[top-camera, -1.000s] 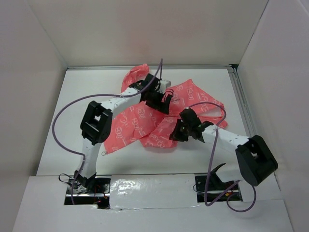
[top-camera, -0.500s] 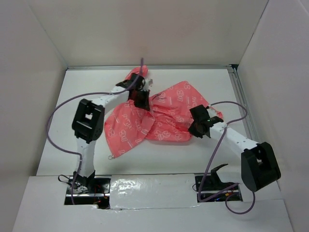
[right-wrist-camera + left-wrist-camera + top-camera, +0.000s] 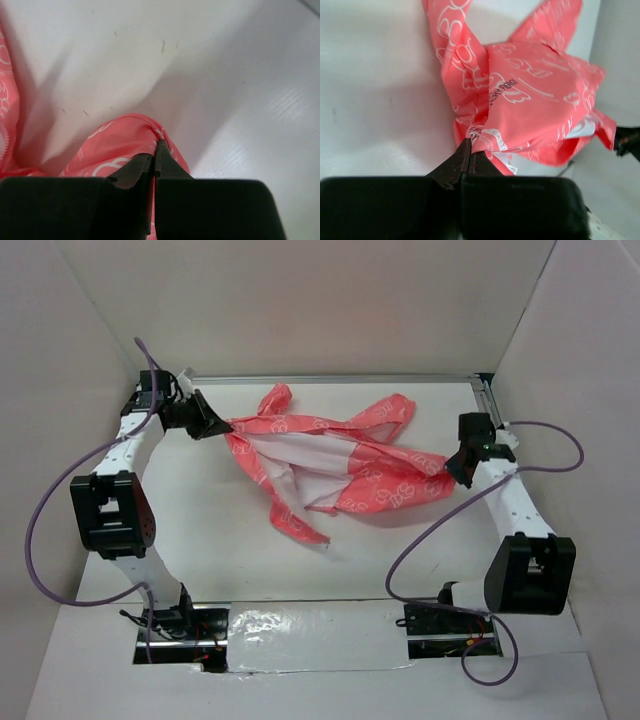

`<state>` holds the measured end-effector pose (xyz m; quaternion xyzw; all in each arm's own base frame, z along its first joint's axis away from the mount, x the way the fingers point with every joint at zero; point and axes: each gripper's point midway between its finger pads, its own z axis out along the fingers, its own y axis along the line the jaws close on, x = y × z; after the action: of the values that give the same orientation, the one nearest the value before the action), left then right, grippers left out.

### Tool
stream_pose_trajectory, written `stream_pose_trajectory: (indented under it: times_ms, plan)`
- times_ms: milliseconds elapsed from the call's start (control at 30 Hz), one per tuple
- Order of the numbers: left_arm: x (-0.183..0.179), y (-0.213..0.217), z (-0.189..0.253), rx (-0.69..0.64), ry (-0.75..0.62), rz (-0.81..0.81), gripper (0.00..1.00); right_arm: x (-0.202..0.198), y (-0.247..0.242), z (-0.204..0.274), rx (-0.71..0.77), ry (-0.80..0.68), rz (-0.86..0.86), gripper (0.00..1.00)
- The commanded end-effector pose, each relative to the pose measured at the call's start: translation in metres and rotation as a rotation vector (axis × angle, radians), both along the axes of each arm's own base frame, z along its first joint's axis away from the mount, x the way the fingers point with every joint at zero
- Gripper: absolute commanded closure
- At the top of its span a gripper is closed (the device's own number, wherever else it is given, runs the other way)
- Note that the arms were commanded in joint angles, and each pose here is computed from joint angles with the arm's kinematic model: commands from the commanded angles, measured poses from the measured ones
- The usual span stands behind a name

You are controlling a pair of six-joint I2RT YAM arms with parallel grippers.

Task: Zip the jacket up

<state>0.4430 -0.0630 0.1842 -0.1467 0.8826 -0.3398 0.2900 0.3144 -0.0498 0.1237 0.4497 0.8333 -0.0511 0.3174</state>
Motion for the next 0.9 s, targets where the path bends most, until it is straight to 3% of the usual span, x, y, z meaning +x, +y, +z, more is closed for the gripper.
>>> stream_pose_trajectory:
  times_ms: [0,100,167,267,367,400,467,500,533,633,667,733,867]
  plan:
    - [0.019,0.052,0.028,0.038,-0.068,0.138,1.00,-0.009,-0.078,0.040,-0.212,0.059,-0.186,1.00]
    - [0.006,0.074,0.020,0.015,-0.019,0.211,1.00,0.001,-0.097,0.065,-0.223,0.037,-0.219,1.00]
    - [-0.008,0.072,0.013,-0.050,-0.025,0.193,1.00,0.015,-0.092,0.077,-0.215,-0.003,-0.142,1.00]
    - [-0.033,0.036,0.001,-0.126,-0.040,0.090,1.00,0.039,-0.054,0.066,-0.128,-0.044,0.091,1.00]
    - [-0.058,-0.009,-0.034,-0.159,0.045,0.002,1.00,0.054,-0.016,0.040,-0.124,-0.005,0.262,1.00]
    - [-0.073,-0.029,-0.049,-0.178,0.085,-0.054,0.81,0.057,-0.011,0.035,-0.133,0.014,0.276,1.00]
    - [-0.084,-0.038,-0.062,-0.178,0.146,-0.059,0.59,0.067,-0.005,0.033,-0.188,0.057,0.272,1.00]
    - [-0.086,-0.039,-0.063,-0.160,0.158,-0.058,0.12,0.072,-0.004,0.037,-0.200,0.065,0.265,1.00]
    - [-0.085,-0.036,-0.063,-0.141,0.182,-0.025,0.01,0.076,-0.003,0.030,-0.205,0.104,0.265,0.97]
    - [-0.082,-0.023,-0.042,-0.038,0.163,0.055,0.01,0.084,0.007,0.061,-0.252,0.097,0.275,0.58]
    - [-0.078,-0.016,-0.025,0.038,0.118,0.105,0.01,0.083,0.010,0.065,-0.266,0.088,0.273,0.10]
    - [-0.077,-0.020,0.003,0.112,0.044,0.122,0.01,0.070,0.015,0.076,-0.278,0.061,0.258,0.00]
    - [-0.060,-0.050,0.075,0.210,-0.173,0.038,0.01,0.032,0.035,0.070,-0.190,0.038,0.253,0.00]
